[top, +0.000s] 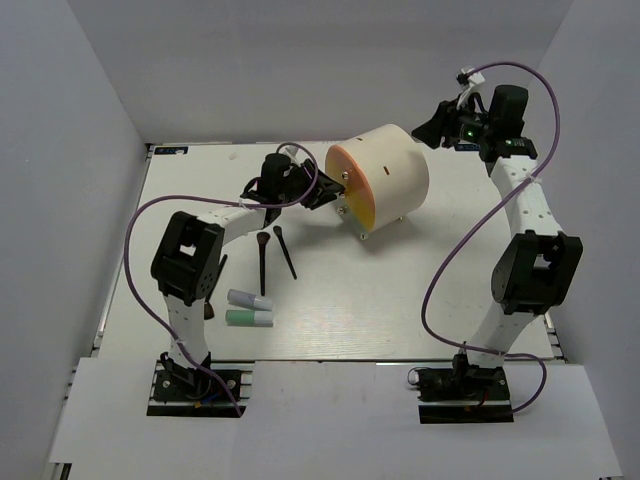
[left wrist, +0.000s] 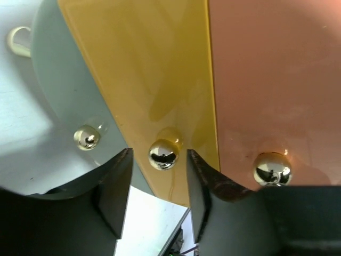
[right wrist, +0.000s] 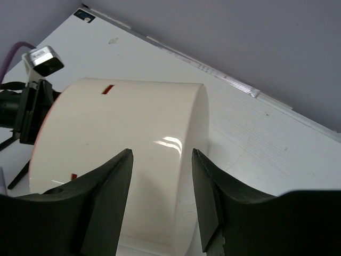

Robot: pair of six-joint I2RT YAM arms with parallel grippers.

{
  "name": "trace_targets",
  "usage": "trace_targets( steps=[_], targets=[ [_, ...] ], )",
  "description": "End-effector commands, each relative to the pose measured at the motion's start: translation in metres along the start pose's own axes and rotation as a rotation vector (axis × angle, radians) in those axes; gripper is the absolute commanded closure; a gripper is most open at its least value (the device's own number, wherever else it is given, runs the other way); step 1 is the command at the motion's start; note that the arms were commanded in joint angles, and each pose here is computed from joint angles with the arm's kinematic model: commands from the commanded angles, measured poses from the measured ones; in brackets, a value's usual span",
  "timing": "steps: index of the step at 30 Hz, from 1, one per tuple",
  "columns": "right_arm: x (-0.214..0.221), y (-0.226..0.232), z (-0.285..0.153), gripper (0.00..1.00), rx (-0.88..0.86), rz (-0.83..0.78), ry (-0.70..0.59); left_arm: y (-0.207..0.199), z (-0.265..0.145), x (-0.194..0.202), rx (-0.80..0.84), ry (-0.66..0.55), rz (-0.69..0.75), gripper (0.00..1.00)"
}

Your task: Organize the makeup

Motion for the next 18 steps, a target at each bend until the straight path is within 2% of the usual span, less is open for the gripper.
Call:
trace_targets(
  steps=[1,7,15,18],
  targets=[
    [-0.008,-0.012,0.001,0.46,0.065,-0.013,-0.051,-0.014,0.001,-0.009,0.071,-0.027,0.019,0.47],
    [-0.006,-0.019,0.005,0.49,0.102,0.029,-0.076,-0.011,0.003,-0.007,0.097,-0.046,0.003,0.53],
    [-0.002,-0.029,0.008,0.48,0.112,0.08,-0.074,-0.01,0.006,0.0,0.107,-0.033,-0.014,0.52],
    [0.002,-0.032,0.009,0.47,0.105,0.11,-0.058,-0.009,0.005,0.002,0.106,-0.026,-0.015,0.49]
  ],
)
Point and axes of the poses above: each gripper's point midway between its finger pads, its own z axis out along the fingers, its own y axis along the line the jaws close on, x = y × z, the point moved 8 cm from there along -z, back along the fingers, and after that the axes turned 14 degrees about z, right-handed, at the moved point
